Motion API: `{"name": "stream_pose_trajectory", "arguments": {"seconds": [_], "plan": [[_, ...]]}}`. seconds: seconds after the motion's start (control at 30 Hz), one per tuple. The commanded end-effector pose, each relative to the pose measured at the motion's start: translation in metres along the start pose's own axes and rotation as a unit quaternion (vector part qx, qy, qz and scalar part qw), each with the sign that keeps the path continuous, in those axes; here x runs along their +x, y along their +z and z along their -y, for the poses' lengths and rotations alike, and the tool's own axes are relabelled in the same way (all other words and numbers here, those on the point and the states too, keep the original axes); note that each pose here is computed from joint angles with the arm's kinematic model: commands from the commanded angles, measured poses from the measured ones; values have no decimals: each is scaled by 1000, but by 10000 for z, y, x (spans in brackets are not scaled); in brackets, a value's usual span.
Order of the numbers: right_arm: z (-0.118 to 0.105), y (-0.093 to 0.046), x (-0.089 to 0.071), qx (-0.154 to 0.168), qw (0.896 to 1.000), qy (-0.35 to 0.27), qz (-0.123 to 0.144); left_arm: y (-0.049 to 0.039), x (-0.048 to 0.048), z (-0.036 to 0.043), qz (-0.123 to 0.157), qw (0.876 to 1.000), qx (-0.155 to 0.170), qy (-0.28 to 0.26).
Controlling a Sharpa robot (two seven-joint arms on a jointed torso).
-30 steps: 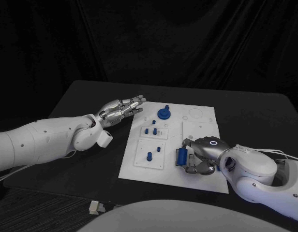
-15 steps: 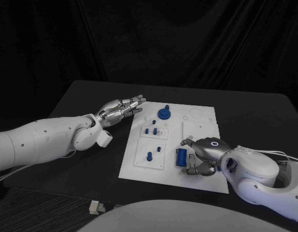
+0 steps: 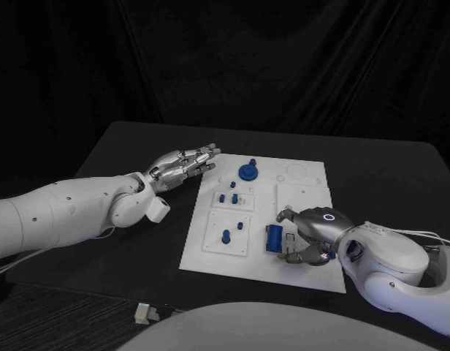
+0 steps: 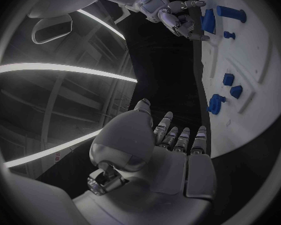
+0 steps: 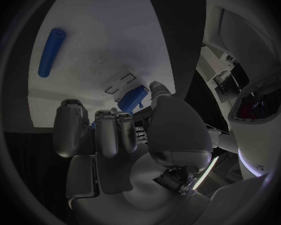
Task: Assemble the parts on the task board
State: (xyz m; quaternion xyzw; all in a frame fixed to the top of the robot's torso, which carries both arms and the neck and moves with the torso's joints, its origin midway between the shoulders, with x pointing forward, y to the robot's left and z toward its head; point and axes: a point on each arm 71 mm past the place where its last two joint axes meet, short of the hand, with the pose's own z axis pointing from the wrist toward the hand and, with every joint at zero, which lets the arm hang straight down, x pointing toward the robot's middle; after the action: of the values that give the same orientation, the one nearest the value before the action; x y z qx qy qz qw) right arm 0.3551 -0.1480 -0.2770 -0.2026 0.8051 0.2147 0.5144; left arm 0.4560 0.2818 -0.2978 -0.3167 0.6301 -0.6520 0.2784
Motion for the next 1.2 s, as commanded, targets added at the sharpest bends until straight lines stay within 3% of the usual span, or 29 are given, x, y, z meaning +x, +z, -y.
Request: {"name": "stream_pose_trajectory", "arguments": {"seconds": [0.03,0.8,1.2], "plan": [[-11,-15,-24,0,1000,9,25,4,12,23,-2,1000,20,-6],[-40,36,38,3,1000,10,16,9,18,14,-4,1000,16,-7],[-54,27,23,-5,999,18,34,10,19,8,-5,1000,14,-8]]}}
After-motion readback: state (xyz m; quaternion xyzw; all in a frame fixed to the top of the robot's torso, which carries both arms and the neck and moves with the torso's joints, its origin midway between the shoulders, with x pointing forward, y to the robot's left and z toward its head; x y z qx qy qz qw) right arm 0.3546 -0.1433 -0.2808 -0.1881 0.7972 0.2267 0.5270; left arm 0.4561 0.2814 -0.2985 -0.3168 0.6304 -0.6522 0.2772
